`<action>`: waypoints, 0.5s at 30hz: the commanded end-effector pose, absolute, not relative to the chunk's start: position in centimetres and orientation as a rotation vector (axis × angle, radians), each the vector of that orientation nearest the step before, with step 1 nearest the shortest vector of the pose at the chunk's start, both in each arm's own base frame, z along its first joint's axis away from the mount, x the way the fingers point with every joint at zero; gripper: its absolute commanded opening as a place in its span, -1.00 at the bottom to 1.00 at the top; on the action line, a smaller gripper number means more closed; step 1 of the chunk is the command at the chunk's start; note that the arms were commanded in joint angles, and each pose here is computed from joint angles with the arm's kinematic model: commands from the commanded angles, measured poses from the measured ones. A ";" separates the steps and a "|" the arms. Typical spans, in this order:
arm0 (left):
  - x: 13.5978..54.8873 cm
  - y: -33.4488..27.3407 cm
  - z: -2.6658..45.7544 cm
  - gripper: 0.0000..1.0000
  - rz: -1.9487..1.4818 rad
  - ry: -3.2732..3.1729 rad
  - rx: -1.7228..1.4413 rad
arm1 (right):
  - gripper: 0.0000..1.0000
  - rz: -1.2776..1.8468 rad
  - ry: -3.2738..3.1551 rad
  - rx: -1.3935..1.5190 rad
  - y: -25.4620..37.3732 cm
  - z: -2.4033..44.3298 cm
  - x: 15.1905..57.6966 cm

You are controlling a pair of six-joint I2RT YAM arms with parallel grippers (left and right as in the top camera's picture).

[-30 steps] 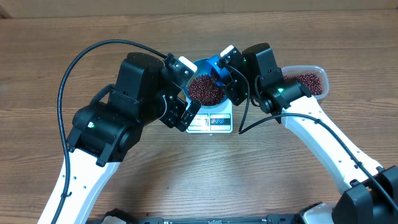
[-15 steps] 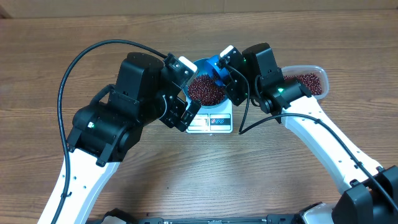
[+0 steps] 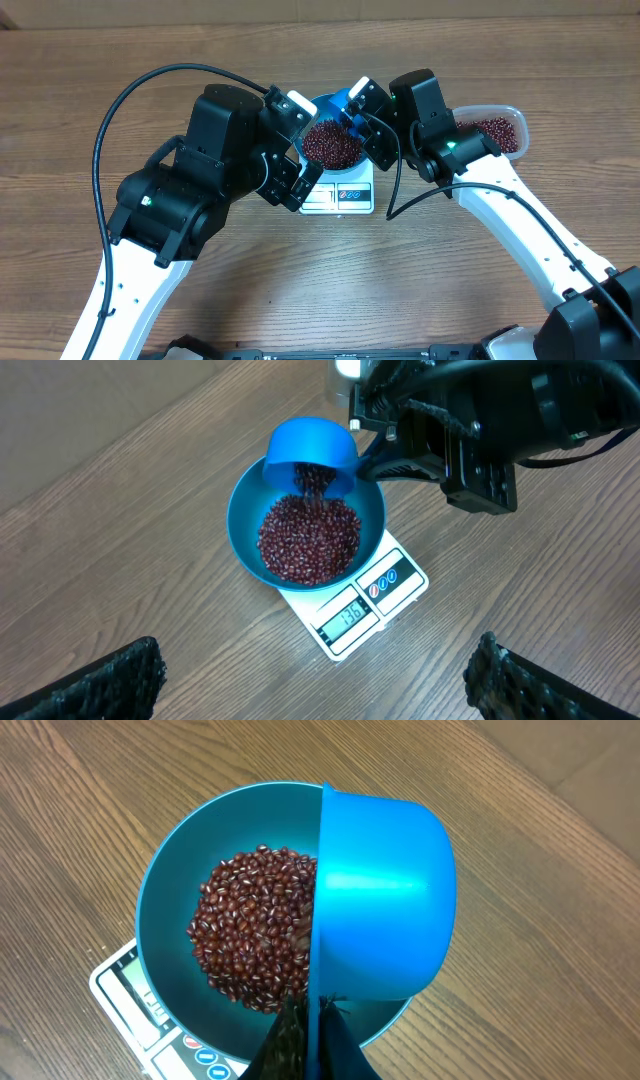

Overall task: Scoop item into bowl and weigh 150g on scale
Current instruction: 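Tilt the scoop with the right gripper to pour beans into the bowl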

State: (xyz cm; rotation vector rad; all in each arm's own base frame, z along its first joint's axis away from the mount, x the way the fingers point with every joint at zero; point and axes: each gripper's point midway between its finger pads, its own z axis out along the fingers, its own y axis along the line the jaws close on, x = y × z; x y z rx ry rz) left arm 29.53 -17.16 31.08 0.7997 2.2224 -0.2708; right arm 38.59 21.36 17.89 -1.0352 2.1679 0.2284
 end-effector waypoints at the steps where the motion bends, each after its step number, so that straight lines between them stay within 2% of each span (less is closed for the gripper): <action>1: 29.5 -17.4 32.0 0.99 -0.300 2.204 0.785 | -0.93 0.202 2.074 -1.048 21.5 21.1 38.9; 15: 29.5 -17.4 32.0 0.99 -0.300 2.204 0.785 | -0.93 0.170 2.035 -1.110 21.5 21.1 38.9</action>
